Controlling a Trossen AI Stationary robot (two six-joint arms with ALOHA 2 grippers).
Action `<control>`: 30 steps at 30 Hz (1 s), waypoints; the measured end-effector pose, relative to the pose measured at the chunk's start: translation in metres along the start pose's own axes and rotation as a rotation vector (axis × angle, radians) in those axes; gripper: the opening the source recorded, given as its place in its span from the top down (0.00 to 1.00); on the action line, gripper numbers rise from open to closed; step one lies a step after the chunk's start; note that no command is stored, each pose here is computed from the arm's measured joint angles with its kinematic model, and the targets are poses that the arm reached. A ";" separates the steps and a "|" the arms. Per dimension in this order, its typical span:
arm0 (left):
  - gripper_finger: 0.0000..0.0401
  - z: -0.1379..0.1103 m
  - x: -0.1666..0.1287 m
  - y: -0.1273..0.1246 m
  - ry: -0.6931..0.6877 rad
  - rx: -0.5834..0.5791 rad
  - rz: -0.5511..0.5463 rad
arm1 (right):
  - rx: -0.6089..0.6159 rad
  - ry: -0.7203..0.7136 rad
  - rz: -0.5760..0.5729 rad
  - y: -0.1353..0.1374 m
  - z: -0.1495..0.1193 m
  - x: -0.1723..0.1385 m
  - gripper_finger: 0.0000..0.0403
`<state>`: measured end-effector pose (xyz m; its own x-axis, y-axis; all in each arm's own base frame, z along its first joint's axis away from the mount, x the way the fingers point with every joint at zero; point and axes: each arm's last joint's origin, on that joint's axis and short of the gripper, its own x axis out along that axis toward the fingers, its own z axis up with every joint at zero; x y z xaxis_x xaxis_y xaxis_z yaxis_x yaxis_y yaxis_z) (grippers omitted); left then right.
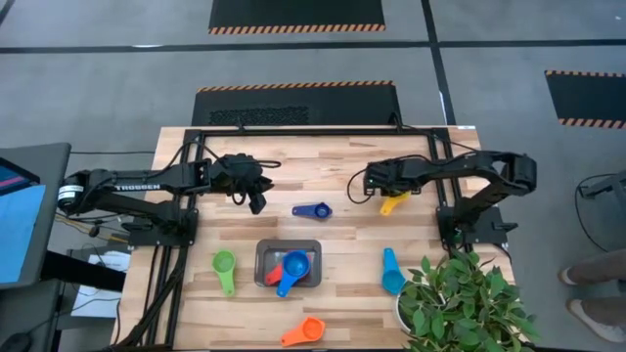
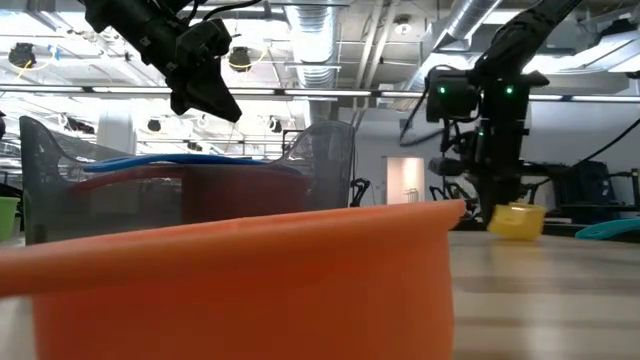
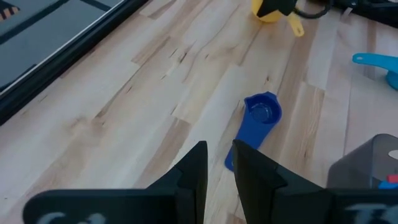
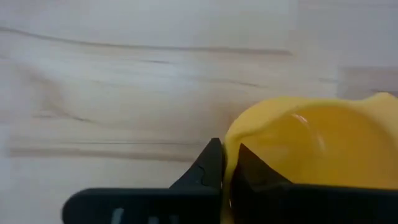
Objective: Nest measuring cups in basket
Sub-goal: Stack the yellow measuring cup on top of the blue measuring cup in the bin
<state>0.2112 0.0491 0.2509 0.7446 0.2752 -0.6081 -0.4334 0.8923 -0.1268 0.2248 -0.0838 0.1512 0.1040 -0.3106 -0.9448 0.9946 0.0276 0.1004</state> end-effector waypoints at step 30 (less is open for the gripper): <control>0.85 -0.003 -0.001 0.007 -0.004 -0.031 0.199 | -0.333 -0.259 1.050 0.133 -0.028 -0.166 0.96</control>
<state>0.2062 0.0537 0.2479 0.6447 0.4460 -0.6208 -0.5874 0.8088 -0.0289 0.3396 -0.0021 0.3132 0.9231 -0.1712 -0.3445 0.3713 0.6307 0.6815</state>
